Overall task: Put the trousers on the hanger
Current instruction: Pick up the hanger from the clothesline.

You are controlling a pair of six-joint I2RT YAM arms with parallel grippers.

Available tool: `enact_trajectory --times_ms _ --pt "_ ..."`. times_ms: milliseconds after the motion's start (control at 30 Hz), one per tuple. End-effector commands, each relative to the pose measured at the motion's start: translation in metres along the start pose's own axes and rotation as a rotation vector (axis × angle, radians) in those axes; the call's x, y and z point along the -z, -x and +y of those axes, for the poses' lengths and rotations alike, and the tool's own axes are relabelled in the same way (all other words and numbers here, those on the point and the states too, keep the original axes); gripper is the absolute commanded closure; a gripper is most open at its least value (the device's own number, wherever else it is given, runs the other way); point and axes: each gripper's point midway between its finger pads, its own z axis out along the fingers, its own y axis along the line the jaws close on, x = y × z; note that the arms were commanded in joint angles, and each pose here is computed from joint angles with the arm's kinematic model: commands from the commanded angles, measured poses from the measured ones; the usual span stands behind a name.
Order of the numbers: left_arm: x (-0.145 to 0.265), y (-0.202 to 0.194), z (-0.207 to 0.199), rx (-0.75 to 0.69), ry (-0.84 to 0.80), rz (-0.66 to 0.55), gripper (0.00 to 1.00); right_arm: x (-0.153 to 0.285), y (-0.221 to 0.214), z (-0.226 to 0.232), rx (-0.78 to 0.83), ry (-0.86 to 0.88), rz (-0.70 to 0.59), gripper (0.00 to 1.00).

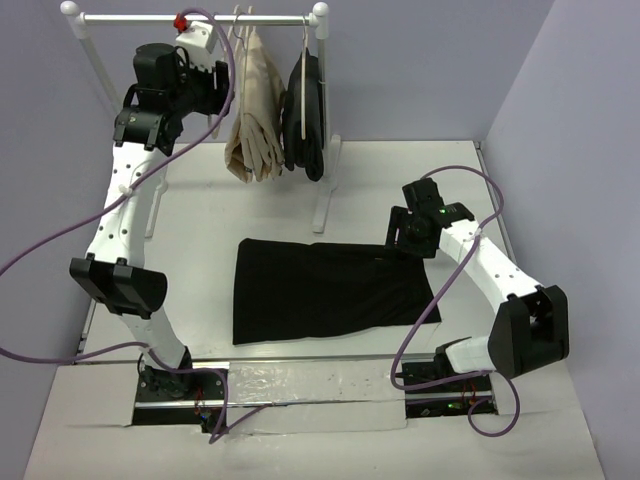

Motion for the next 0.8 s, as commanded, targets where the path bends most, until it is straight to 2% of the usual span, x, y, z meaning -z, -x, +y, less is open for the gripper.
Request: enact_trajectory --times_ms 0,67,167,200,267,300,400,600,700,767 --pt "0.009 0.017 0.022 -0.074 0.149 -0.051 0.34 0.006 0.004 0.005 -0.006 0.029 -0.033 0.25" --pt "0.01 0.019 0.023 -0.078 0.149 -0.056 0.41 0.006 0.005 0.006 -0.005 0.033 -0.037 0.25" --pt "0.014 0.026 0.022 -0.059 0.151 -0.078 0.64 0.005 0.006 0.006 -0.003 0.034 -0.034 0.25" --pt "0.014 0.027 0.02 -0.055 0.148 -0.081 0.77 0.005 0.005 0.007 -0.002 0.035 -0.032 0.26" --pt "0.016 0.033 0.019 -0.046 0.147 -0.094 0.94 0.004 0.006 0.008 0.001 0.039 -0.03 0.26" --pt "0.018 0.036 0.019 -0.043 0.147 -0.101 0.99 0.004 0.006 0.007 0.0 0.037 -0.031 0.26" --pt "0.023 0.048 0.018 -0.036 0.149 -0.13 1.0 0.004 0.006 0.007 0.003 0.036 -0.028 0.26" --pt "0.047 0.083 0.035 -0.03 0.256 -0.213 1.0 0.004 0.004 0.007 0.008 0.039 -0.028 0.26" --pt "0.06 0.086 0.039 -0.032 0.285 -0.214 1.0 0.007 0.007 0.008 0.013 0.044 -0.036 0.26" --pt "0.06 0.07 0.041 -0.029 0.298 -0.165 1.0 0.007 0.008 0.009 0.014 0.048 -0.037 0.26"
